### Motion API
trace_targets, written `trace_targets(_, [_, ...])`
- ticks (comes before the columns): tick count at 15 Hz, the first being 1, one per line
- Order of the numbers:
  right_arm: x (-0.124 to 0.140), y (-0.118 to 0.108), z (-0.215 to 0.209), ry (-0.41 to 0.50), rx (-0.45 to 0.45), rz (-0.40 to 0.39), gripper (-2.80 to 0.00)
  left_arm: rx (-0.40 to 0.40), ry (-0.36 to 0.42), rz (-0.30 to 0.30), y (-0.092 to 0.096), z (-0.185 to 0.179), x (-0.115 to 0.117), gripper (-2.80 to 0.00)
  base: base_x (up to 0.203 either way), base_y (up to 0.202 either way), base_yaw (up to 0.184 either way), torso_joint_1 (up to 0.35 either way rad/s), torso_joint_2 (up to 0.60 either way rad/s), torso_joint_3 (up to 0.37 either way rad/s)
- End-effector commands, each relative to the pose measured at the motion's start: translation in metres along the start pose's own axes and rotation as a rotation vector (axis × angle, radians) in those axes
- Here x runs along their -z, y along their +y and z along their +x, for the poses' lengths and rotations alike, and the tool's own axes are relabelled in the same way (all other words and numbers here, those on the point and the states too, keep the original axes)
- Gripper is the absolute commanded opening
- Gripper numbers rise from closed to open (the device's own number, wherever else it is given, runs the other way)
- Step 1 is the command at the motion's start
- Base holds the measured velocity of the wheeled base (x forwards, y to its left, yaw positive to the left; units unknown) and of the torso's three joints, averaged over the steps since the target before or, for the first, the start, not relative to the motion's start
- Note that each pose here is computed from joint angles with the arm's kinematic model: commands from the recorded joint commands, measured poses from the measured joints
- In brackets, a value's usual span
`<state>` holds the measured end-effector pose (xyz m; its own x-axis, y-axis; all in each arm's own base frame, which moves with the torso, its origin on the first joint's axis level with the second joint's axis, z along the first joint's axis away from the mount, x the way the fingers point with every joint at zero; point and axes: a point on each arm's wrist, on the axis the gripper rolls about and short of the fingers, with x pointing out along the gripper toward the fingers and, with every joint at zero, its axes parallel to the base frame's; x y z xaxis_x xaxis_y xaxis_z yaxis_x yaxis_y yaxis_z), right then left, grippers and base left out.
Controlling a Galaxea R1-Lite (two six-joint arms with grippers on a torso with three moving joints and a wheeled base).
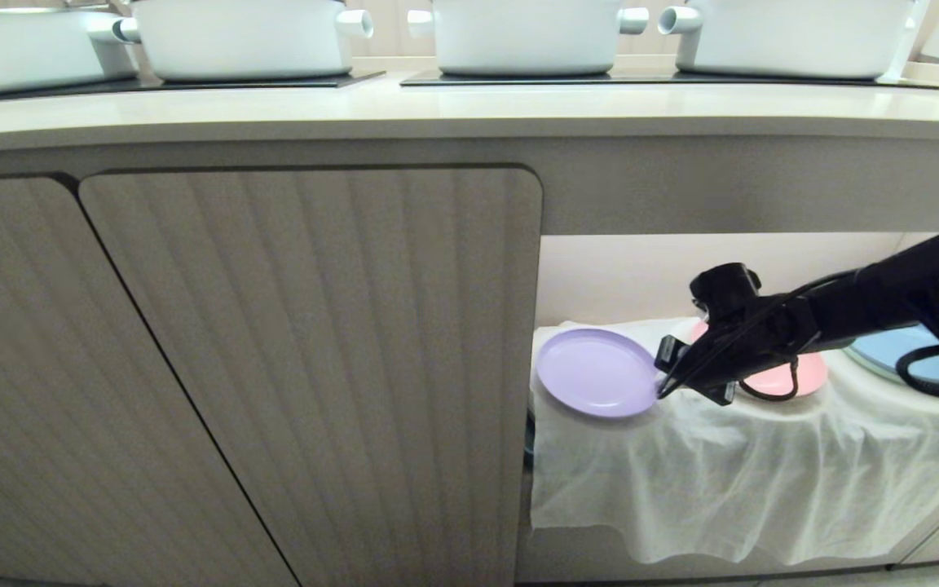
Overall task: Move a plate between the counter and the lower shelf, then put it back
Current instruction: Put the plate in the cupboard
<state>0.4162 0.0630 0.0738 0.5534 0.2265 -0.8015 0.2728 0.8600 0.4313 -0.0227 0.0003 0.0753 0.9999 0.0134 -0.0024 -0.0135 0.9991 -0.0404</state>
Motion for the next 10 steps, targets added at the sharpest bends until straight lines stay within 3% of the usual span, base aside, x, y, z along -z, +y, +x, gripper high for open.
trace_targets(1, [0.0011,-0.0014,0.0048,0.009,0.004,0.005,-2.80,-0.001,0.001,-0.001,0.0000,0.0001,0.0000,-2.80,0.000,0.000,0.000,0.000,0.00,0.000])
trace_targets(10, [-0.0061,0.0021,0.0087,-0.006,-0.004,0.006,-2.80,-0.002,0.001,-0.001,0.0000,0.0001,0.0000,-2.80,0.000,0.000,0.000,0.000,0.00,0.000])
